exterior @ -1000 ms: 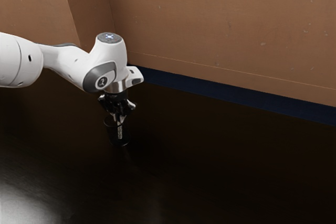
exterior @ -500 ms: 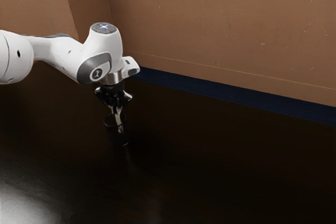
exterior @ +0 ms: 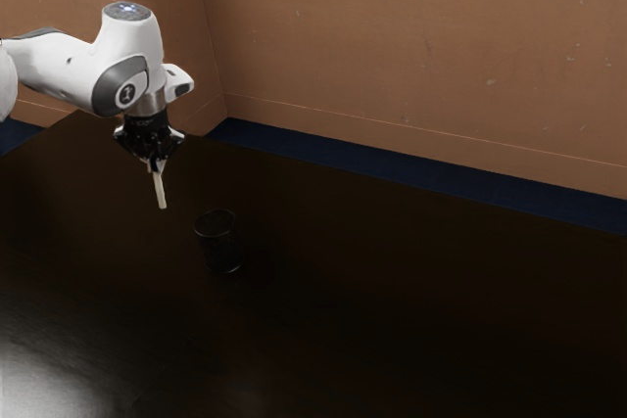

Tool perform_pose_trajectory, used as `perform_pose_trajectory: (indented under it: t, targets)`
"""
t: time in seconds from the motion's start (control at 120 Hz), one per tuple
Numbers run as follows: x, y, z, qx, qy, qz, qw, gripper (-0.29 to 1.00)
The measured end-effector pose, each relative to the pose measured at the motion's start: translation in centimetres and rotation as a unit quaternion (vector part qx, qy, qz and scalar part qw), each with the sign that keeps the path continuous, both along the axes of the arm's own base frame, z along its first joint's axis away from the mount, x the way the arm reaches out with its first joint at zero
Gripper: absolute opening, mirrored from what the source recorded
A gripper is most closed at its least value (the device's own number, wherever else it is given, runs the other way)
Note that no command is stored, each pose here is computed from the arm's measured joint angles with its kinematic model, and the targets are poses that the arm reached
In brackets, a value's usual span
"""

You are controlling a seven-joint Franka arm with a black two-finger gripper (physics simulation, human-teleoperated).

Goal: Take the marker out of the pen holder and place it to the left of the pen holder.

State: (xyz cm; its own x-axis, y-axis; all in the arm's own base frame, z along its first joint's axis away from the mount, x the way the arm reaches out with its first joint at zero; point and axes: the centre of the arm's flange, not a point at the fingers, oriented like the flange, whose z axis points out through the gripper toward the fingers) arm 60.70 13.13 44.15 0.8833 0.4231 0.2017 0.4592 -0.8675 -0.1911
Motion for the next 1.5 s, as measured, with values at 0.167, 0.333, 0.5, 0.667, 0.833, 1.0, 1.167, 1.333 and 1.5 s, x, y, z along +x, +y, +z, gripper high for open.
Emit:
perform_pose_trajectory:
  t: [0.167,0.333,0.5,0.667,0.833,1.0,1.167,1.333,1.5]
  targets:
    - [0.7,2.4,-4.3,-0.006,0.022,0.015,1.0,-0.08]
    - [0.9,3.1,-6.2,-0.01,0.027,0.019,0.999,-0.08]
    - [1.0,4.1,-8.7,-0.02,0.034,0.029,0.999,-0.08]
    - [1.1,4.1,-8.5,-0.028,0.027,0.024,0.999,0.27]
    - [1.4,3.4,-7.6,-0.03,0.019,0.01,0.999,0.51]
    - [1.6,-5.2,0.6,-0.029,-0.023,-0.067,0.997,0.61]
    - [1.2,-9.7,1.8,-0.04,-0.011,-0.105,0.994,0.66]
    - [0.8,-9.2,1.3,-0.046,0.007,-0.103,0.994,0.68]
    - [0.1,-9.2,2.1,-0.05,0.018,-0.102,0.993,0.69]
